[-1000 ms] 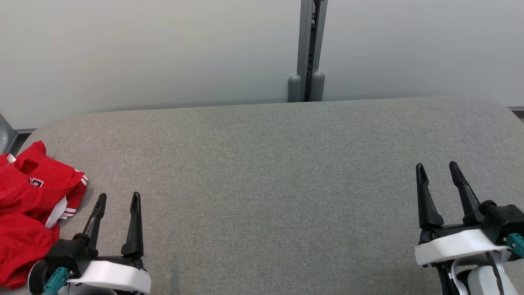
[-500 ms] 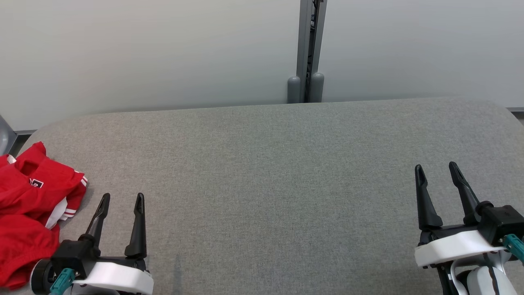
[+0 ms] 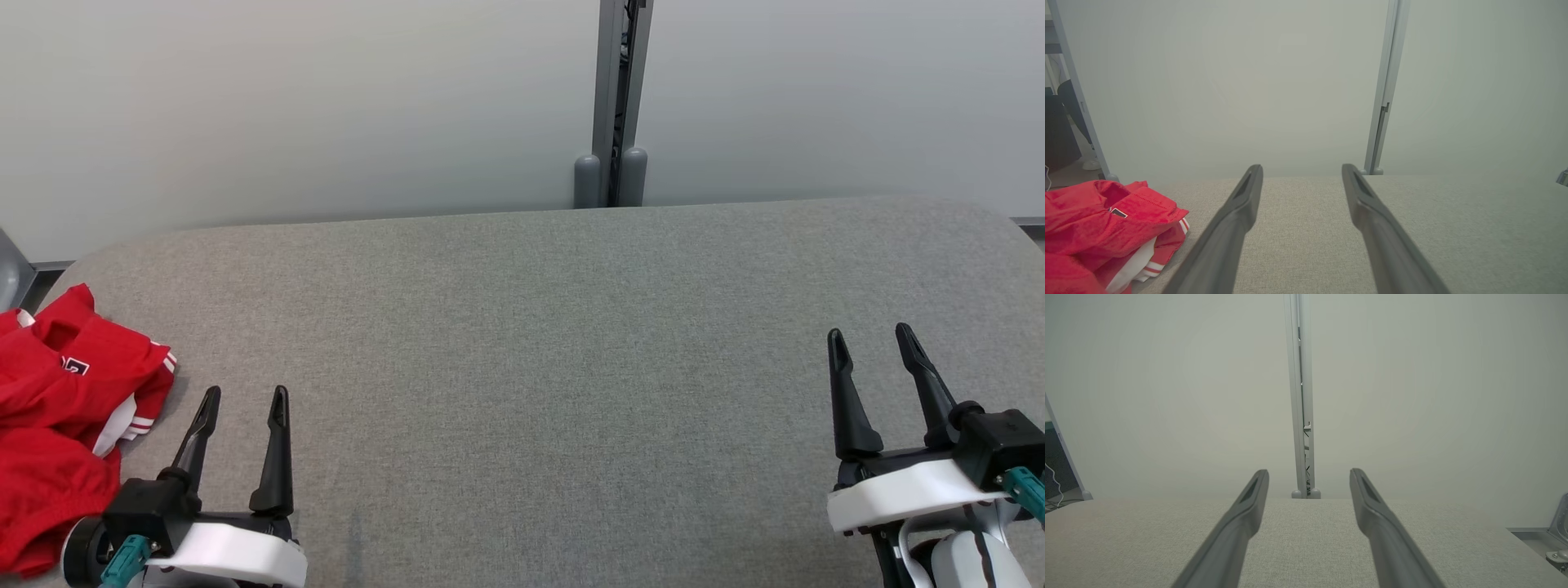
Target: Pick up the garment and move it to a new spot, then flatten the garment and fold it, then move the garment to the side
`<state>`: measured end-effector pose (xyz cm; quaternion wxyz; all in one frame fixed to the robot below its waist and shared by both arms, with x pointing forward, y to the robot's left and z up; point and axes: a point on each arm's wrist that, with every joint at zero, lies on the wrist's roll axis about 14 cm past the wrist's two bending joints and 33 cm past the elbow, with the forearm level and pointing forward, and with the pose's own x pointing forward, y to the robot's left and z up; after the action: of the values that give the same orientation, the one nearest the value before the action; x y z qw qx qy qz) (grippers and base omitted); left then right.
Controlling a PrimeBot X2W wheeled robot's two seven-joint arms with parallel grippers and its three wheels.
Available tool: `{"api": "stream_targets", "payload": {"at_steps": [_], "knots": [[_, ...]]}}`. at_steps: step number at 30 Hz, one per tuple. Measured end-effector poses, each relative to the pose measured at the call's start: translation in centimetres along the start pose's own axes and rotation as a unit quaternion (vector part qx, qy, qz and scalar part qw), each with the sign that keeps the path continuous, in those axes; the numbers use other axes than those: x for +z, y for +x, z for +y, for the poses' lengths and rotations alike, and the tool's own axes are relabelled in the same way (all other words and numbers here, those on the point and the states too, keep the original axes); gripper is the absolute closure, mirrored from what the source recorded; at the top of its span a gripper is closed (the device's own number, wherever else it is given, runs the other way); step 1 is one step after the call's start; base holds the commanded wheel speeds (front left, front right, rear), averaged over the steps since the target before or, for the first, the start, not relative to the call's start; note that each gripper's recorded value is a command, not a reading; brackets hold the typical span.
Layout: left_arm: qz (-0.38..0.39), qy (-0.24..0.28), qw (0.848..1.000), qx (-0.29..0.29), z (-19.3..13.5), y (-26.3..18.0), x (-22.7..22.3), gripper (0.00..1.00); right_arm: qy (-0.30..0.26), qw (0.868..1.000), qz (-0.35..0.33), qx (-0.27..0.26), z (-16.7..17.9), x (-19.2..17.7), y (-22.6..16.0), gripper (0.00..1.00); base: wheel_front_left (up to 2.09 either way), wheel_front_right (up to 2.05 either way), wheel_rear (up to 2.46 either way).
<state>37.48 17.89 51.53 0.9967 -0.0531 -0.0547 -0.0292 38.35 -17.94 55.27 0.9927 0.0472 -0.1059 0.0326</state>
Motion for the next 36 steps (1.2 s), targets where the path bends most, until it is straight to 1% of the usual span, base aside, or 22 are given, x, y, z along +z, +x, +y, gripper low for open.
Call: {"api": "stream_targets", "payload": {"at_steps": [12,19,30,36], "knots": [[0.001,-0.001,1.0,0.005,0.3,-0.3,0.0,0.0,0.002,1.0,0.002,0.004,0.3,-0.1,0.1,0.0,0.0,0.0,0.0],[0.003,-0.001,1.0,0.018,1.1,-1.0,-0.1,0.0,0.011,1.0,0.003,0.018,1.3,-0.4,0.5,0.0,0.0,0.0,0.0],[0.002,0.004,0.997,0.078,4.7,-3.5,0.2,0.0,0.036,0.996,0.024,0.077,5.7,-2.0,1.7,0.0,0.0,0.0,0.0],[0.001,0.006,0.992,0.123,7.2,-5.6,0.4,0.0,0.046,0.992,0.033,0.116,8.6,-2.7,2.4,0.0,0.0,0.0,0.0]]}}
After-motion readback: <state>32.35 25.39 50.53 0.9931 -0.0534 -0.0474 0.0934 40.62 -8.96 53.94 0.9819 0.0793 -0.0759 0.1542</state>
